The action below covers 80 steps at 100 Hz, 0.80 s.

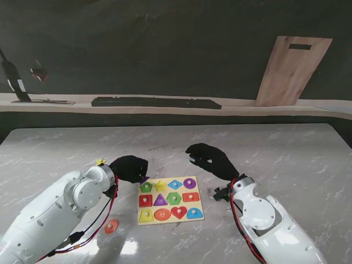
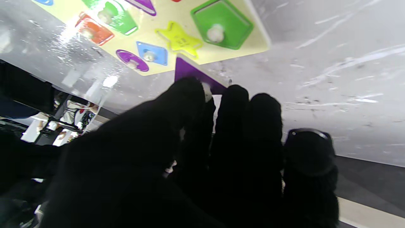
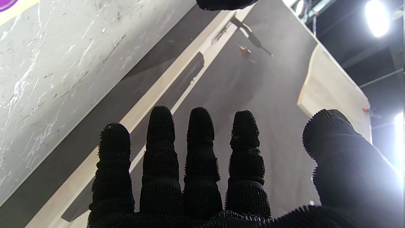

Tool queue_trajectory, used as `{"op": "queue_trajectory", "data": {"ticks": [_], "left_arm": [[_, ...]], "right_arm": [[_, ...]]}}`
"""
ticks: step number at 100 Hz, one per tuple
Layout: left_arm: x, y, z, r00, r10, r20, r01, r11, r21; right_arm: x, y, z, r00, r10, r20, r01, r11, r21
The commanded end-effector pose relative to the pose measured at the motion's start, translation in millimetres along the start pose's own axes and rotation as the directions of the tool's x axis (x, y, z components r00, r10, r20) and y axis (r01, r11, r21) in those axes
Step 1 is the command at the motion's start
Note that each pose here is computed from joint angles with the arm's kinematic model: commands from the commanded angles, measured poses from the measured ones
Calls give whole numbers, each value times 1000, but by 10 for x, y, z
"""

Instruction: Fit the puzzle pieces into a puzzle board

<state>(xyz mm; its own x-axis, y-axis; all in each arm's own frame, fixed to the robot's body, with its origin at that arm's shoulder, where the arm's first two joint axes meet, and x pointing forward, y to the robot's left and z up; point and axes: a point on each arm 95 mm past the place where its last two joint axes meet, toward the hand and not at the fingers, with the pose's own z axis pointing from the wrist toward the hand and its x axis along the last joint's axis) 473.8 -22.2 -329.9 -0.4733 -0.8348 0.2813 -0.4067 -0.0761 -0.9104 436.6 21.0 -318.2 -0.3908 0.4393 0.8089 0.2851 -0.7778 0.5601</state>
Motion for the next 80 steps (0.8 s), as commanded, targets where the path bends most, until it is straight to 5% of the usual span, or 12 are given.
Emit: {"op": "queue_trajectory", "data": {"ticks": [1, 45, 80], "left_arm": [[101, -16, 73, 999, -11, -36, 11, 1000, -3], [303, 160, 216, 976, 21, -216, -28, 999, -28], [269, 240, 166, 939, 97, -329, -104, 995, -3]], "right_arm": [[3, -37, -15, 1000, 7, -3, -7, 1000, 2], [2, -30, -19, 1000, 7, -4, -7, 1000, 1], [-10, -46, -11, 1000, -6, 1, 6, 1000, 7]]}}
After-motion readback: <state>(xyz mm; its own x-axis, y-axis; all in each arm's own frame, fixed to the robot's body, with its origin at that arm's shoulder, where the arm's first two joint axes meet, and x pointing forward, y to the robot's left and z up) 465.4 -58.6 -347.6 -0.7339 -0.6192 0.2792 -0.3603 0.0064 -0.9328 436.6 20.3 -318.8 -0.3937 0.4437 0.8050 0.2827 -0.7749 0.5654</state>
